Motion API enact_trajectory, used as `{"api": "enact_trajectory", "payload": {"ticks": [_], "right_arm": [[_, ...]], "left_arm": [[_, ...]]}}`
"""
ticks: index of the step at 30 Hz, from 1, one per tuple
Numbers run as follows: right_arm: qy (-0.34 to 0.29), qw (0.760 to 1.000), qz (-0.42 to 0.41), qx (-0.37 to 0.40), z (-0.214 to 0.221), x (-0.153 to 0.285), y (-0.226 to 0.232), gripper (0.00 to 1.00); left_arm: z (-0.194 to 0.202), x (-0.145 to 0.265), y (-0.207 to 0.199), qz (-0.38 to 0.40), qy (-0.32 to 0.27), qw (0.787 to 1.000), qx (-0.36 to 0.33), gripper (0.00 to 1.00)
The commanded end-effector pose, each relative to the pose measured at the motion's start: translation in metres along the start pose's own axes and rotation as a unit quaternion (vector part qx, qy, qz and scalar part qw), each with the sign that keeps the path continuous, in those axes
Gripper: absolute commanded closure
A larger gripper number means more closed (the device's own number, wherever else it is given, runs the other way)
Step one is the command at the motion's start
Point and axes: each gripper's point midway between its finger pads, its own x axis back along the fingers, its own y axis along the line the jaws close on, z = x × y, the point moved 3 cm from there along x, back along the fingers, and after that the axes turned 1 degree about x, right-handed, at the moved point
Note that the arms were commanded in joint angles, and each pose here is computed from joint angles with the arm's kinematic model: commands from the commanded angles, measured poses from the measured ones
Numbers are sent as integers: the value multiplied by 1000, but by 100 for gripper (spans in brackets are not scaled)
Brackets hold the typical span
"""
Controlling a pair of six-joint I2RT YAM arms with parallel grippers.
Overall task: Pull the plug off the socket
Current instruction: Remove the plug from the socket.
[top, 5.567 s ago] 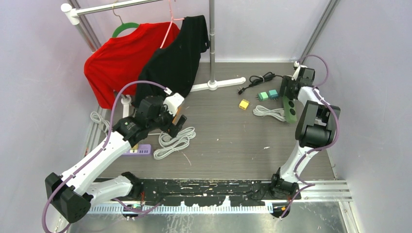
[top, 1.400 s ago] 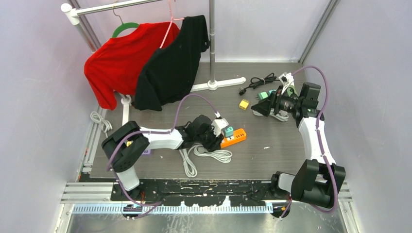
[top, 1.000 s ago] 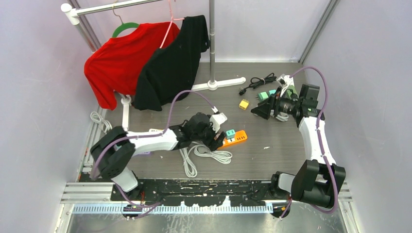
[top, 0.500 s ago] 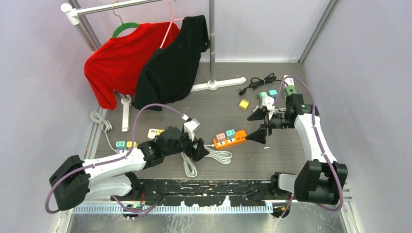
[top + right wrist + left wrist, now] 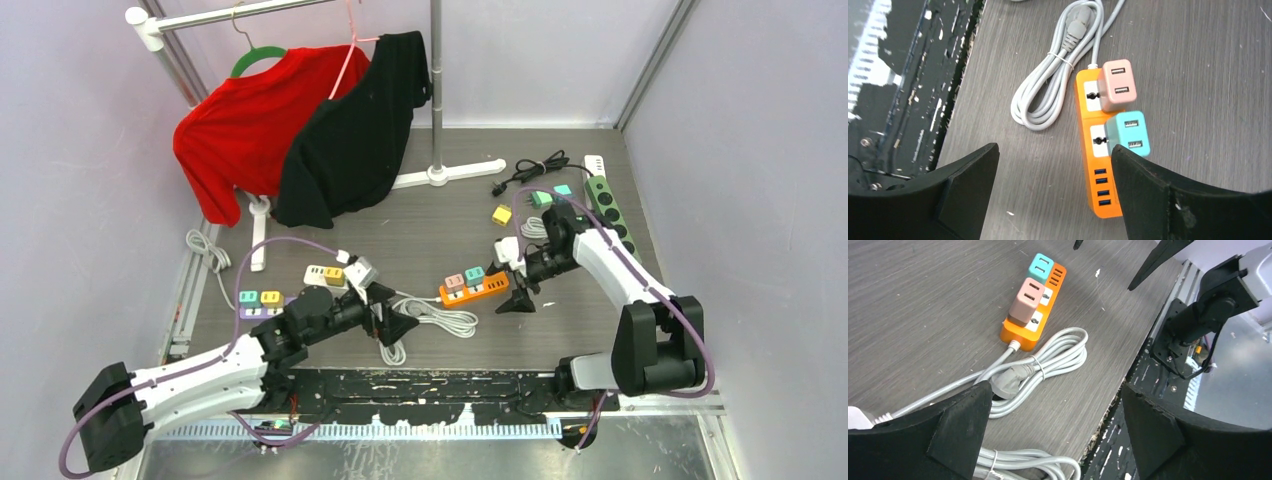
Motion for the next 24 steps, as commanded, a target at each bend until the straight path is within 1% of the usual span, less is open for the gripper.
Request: {"api": "enact_trajectory", "payload": {"ticks": [1, 4, 7, 11, 14, 18, 20, 24], "right_arm": [[37, 997, -3, 66, -1, -9, -17, 15], [41, 997, 10, 61, -5, -13, -29, 19], [59, 996, 21, 60, -3, -14, -39, 19], [75, 995, 31, 56, 2, -23, -54, 20], [89, 995, 17, 49, 4, -33, -59, 23], [114, 993, 12, 34, 14, -37, -66, 28], [116, 993, 12, 33, 17, -39, -65, 29], [126, 991, 2, 40, 21, -47, -62, 34]], "left_arm": [[-18, -11, -4, 21, -34, 996, -79, 0], [-25, -21, -5, 37, -46, 988, -144, 0], [-32, -31, -10, 62, -59, 976, -198, 0], [-36, -51, -6, 60, -58, 969, -233, 1], [-30, -69, -4, 66, -36, 969, -237, 0], [-12, -87, 2, 72, -5, 971, -226, 6], [-8, -91, 6, 71, -1, 973, -220, 8], [-4, -99, 6, 82, 5, 973, -215, 9]]}}
